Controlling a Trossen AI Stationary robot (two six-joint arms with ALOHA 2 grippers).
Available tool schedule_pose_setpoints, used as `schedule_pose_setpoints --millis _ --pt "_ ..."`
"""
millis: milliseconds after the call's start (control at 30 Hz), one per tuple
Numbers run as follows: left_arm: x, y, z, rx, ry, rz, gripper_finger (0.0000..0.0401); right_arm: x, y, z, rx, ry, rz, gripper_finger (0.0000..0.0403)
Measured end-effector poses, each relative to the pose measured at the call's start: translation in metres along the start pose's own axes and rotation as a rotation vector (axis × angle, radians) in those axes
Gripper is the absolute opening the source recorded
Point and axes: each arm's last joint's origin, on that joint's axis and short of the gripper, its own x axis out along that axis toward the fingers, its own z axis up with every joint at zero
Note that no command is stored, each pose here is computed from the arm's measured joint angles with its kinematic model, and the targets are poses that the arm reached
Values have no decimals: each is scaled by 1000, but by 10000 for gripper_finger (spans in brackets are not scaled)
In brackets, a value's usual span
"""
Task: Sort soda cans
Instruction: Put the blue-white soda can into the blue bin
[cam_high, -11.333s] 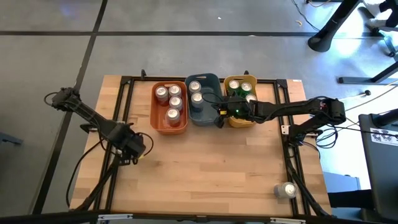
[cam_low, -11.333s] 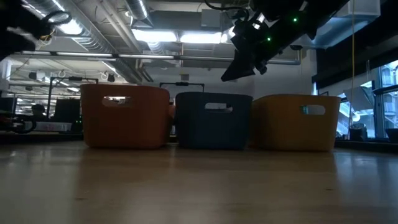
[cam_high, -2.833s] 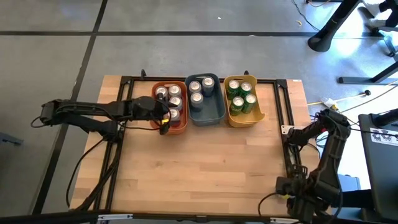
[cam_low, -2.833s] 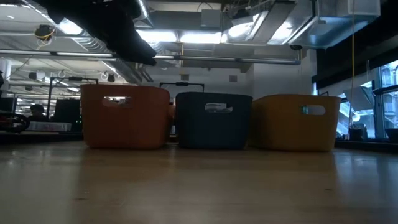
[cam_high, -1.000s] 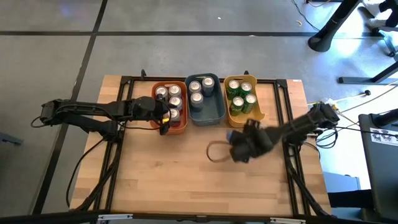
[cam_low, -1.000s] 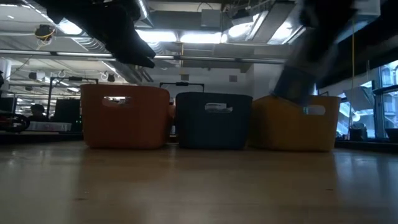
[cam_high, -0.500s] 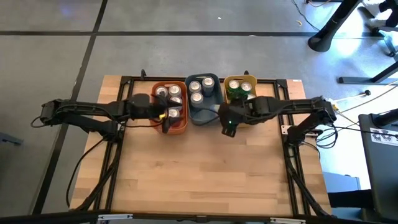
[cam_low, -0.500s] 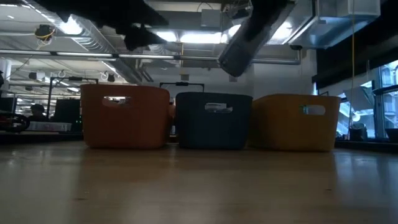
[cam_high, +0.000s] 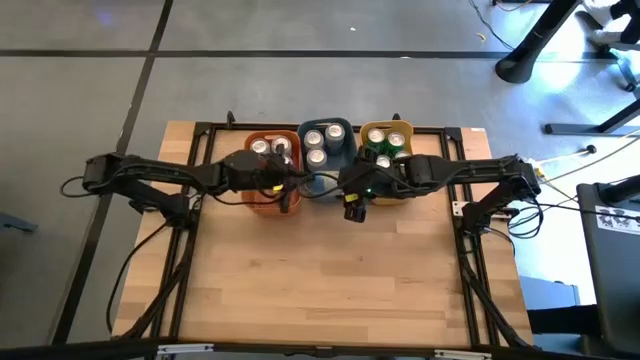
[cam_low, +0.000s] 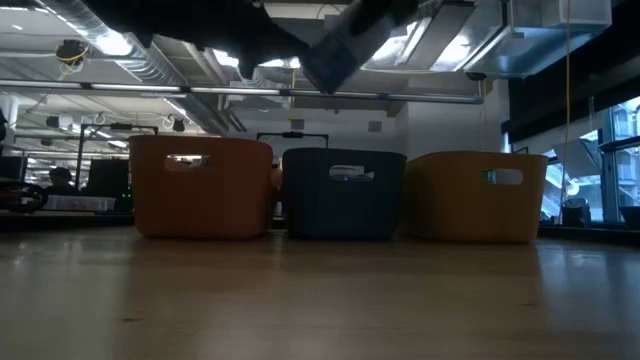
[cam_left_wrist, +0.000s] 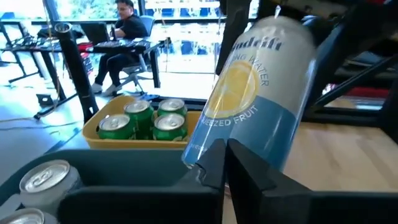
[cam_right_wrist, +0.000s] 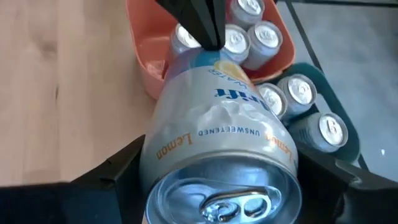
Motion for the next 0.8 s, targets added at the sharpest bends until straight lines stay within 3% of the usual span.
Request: schedule_pose_setpoints --millis 300,800 --pt "24 0 -21 -10 32 21 15 12 -14 -3 10 52 -32 283" --pt "26 9 -25 2 44 61 2 24 -36 -2 -2 58 -48 283"
